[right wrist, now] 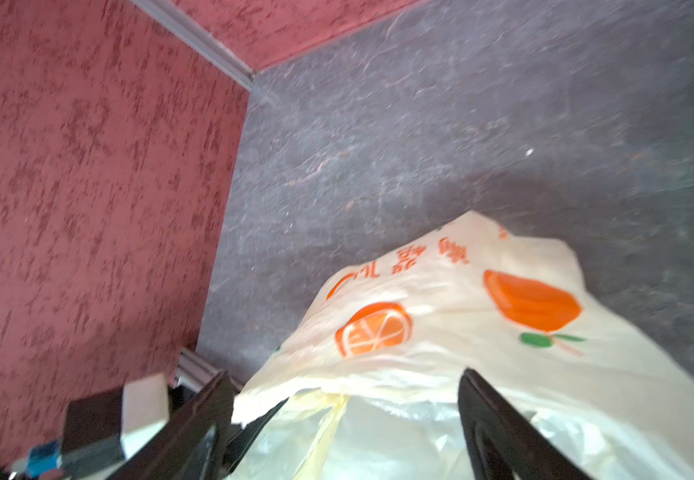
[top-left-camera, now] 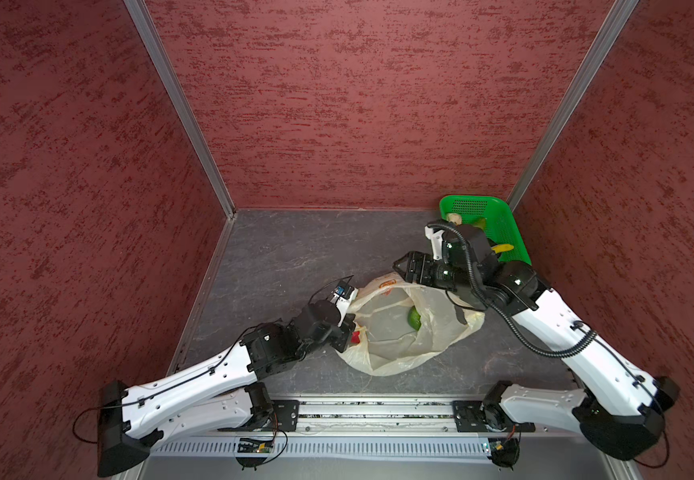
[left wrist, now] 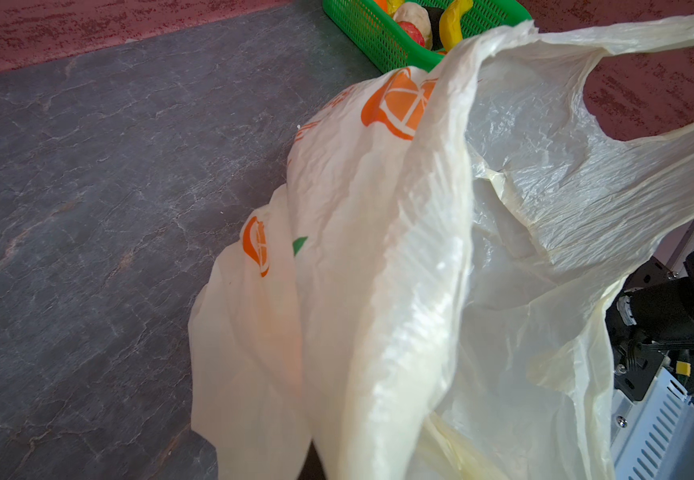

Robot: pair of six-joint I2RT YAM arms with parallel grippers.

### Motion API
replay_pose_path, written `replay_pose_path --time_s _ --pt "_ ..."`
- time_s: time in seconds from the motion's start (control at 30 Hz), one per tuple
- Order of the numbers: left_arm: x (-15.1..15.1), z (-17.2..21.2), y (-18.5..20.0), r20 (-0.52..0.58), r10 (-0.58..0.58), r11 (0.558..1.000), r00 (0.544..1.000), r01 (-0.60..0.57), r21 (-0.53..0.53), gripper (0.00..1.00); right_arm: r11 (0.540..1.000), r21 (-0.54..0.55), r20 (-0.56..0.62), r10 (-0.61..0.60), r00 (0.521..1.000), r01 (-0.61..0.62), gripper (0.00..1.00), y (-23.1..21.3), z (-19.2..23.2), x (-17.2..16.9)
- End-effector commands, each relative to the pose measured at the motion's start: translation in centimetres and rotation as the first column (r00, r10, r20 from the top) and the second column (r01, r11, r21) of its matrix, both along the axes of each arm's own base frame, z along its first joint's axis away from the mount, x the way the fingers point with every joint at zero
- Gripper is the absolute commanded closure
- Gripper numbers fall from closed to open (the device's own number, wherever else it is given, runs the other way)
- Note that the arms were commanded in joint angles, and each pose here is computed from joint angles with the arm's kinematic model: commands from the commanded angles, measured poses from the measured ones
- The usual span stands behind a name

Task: Untie the knot of the plastic bag and take out the fruit
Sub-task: 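Move the right gripper back into the bag mouth toward the lime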

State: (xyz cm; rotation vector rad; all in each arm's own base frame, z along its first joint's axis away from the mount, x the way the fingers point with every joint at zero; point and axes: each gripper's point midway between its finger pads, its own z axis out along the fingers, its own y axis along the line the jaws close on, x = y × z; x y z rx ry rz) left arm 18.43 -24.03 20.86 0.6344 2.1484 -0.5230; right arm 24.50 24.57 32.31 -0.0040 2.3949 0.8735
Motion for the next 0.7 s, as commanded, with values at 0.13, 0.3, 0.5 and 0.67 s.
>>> replay_pose_path --time_s 0.13,0.3,0.5,0.67 --pt "-0.2 2.0 -0.7 0.003 -0.024 0.999 1.0 0.024 -0.028 1.0 0.998 -0.054 -0.092 0.034 0.995 -0.039 0.15 2.0 -1.7 -5.1" --pt "-0.2 2.7 -0.8 -0.01 -0.013 0.999 1.0 0.012 -0.049 1.0 0.987 -0.13 -0.155 0.069 0.985 -0.09 0.17 2.0 -6.2 -8.4" --pt "-0.2 3.0 -1.0 -0.026 -0.012 0.998 1.0 0.01 -0.063 1.0 0.976 -0.202 -0.153 0.052 0.987 -0.083 0.17 1.0 -11.2 -9.3" --pt "-0.4 3.4 -1.4 -0.037 -0.019 0.997 0.999 0.016 -0.076 1.0 0.963 -0.262 -0.132 0.033 0.991 -0.067 0.17 0.7 -14.8 -8.9"
